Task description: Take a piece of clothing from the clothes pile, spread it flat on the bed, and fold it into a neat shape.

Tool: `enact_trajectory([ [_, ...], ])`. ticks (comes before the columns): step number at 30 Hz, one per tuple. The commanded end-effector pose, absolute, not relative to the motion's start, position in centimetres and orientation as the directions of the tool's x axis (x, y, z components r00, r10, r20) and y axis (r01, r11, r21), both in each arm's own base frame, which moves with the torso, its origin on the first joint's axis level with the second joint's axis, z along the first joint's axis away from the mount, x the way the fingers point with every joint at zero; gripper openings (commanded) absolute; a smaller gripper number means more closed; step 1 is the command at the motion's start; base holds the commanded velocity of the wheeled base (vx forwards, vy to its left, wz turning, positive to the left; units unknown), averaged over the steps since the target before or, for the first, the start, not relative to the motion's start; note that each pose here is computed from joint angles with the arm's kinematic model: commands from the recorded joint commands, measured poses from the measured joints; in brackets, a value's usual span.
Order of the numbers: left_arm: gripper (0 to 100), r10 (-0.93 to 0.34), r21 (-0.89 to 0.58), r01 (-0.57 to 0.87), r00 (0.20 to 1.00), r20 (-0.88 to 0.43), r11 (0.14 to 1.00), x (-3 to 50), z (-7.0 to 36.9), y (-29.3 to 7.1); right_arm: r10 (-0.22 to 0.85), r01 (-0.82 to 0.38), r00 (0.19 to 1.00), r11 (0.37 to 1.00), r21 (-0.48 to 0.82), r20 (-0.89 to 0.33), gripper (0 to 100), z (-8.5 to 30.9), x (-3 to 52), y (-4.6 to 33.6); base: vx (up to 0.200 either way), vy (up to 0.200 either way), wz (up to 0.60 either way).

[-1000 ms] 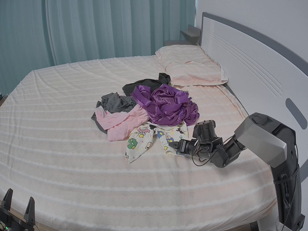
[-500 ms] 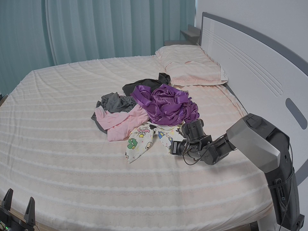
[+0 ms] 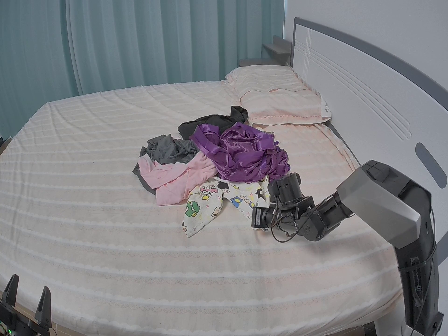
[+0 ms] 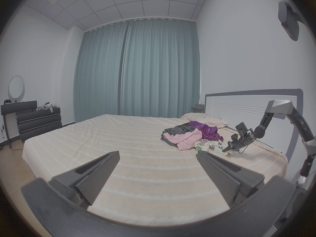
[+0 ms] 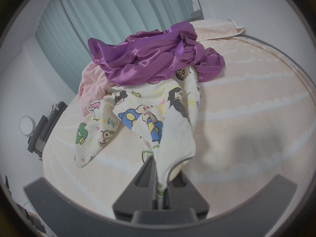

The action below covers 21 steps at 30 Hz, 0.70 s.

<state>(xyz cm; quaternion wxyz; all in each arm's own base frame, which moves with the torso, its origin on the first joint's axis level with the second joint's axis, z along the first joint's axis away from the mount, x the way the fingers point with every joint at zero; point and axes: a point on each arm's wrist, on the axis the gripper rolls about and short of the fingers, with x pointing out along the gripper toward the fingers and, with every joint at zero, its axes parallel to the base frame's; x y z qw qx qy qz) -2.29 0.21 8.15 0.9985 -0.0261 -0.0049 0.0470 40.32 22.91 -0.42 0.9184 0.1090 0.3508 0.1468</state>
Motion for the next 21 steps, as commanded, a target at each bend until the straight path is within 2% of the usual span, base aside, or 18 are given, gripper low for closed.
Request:
enact_trajectory([
  [1,100,0.095,-0.05,-0.094,0.995,0.008,0.994,-2.3,7.6,0.2,0.367,-0.203,0.713,0.924,0.324,-0.598,0,4.2,36.8,20.9,0.0,0.0,0.0],
  [4,100,0.09,-0.037,-0.09,0.996,0.006,0.995,-2.3,7.6,0.2,0.419,-0.235,0.704,0.899,0.369,-0.573,0,6.6,34.6,19.6,0.0,0.0,0.0],
  [8,100,0.061,-0.02,-0.061,0.998,0.006,0.998,-2.3,7.6,0.1,0.541,-0.304,0.662,0.826,0.475,-0.518,0,9.5,30.9,17.3,0.0,0.0,0.0],
  [14,100,0.035,0.006,-0.035,0.999,0.012,0.999,-2.3,7.7,0.1,0.654,-0.344,0.598,0.732,0.588,-0.464,0,11.9,25.6,14.5,0.0,0.0,0.0],
  [17,100,0.015,-0.082,-0.004,0.99,0.144,0.997,-2.9,11.2,0.1,0.702,-0.384,0.563,0.689,0.614,-0.436,0,12.7,23.5,13.5,0.0,0.0,0.0],
  [18,100,0.012,-0.204,0.029,0.98,0.201,0.978,-2.9,15.1,0.1,0.737,-0.416,0.537,0.655,0.631,-0.411,0,13.3,22.3,12.9,0.0,0.0,0.0],
  [19,100,0.008,-0.22,0.033,0.984,0.18,0.975,-2.3,16.3,0.0,0.758,-0.439,0.521,0.632,0.639,-0.392,0,13.8,21.5,12.6,0.0,0.0,0.0],
  [21,100,-0.037,-0.143,0.053,0.993,0.113,0.988,-0.9,17.0,-0.1,0.792,-0.476,0.499,0.589,0.653,-0.351,0,14.8,20.3,12.0,0.0,0.0,0.0],
])
